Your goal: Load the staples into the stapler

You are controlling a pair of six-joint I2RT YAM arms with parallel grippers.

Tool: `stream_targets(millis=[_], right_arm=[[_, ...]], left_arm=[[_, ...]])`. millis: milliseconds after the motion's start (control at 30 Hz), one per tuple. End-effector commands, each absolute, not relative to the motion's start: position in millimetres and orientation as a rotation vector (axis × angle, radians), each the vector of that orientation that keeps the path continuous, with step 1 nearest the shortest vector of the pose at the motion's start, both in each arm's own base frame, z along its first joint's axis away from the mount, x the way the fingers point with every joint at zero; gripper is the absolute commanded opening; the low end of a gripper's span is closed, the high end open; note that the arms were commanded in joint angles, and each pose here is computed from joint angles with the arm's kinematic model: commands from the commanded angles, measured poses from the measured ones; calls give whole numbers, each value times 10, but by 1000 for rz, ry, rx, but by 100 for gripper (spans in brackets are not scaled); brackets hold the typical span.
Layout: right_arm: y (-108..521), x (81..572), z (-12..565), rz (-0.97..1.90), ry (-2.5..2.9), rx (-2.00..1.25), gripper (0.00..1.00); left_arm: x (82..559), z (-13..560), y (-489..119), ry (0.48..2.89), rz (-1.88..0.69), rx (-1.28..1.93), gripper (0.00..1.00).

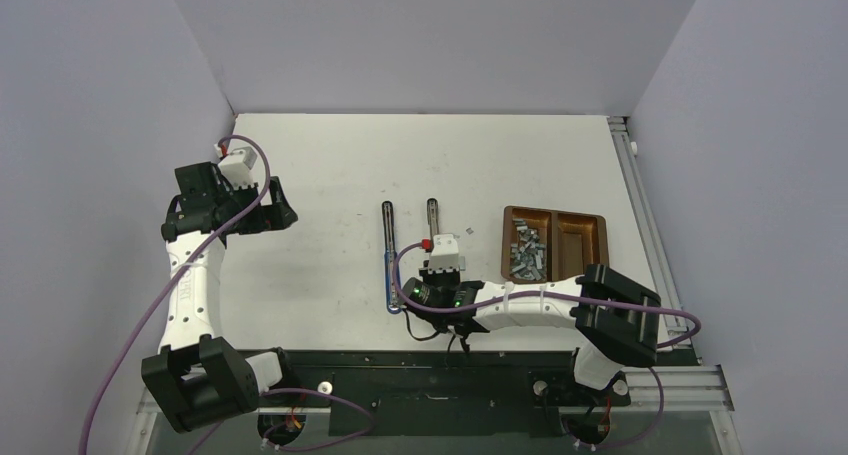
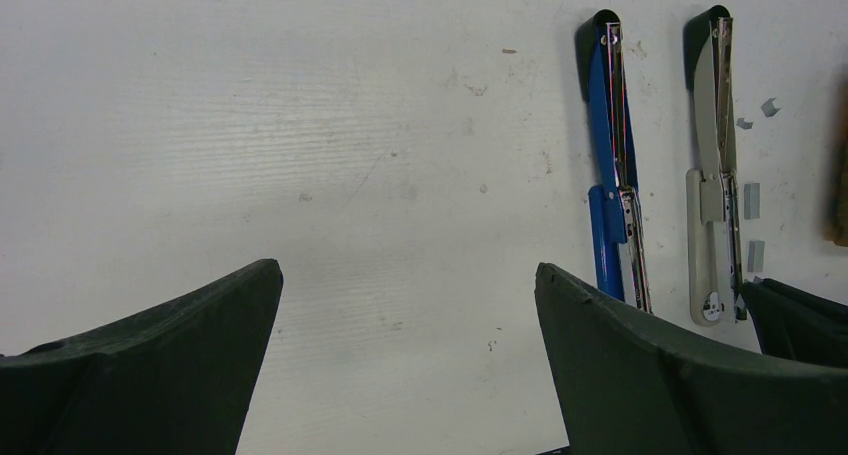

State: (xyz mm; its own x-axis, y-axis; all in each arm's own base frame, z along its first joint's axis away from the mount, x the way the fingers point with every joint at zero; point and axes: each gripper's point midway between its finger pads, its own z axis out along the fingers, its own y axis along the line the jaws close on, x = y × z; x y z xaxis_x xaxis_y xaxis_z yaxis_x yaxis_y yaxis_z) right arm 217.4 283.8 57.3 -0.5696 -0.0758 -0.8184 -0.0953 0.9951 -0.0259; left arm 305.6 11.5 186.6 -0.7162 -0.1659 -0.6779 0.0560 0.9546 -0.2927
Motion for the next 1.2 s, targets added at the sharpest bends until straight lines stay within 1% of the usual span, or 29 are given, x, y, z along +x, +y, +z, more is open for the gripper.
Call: stream_targets(millis=[0, 867, 1167], right_arm=[[2802, 2246, 765, 60, 2131, -42, 9], [2788, 2207, 619, 64, 2162, -54, 9], [2807, 2226, 686, 65, 2144, -58, 9]], left_arm=[[3098, 1991, 79, 2289, -383, -61, 96], [3094, 1996, 52, 2285, -387, -58, 96], [3090, 2001, 56, 2284, -383, -57, 96]])
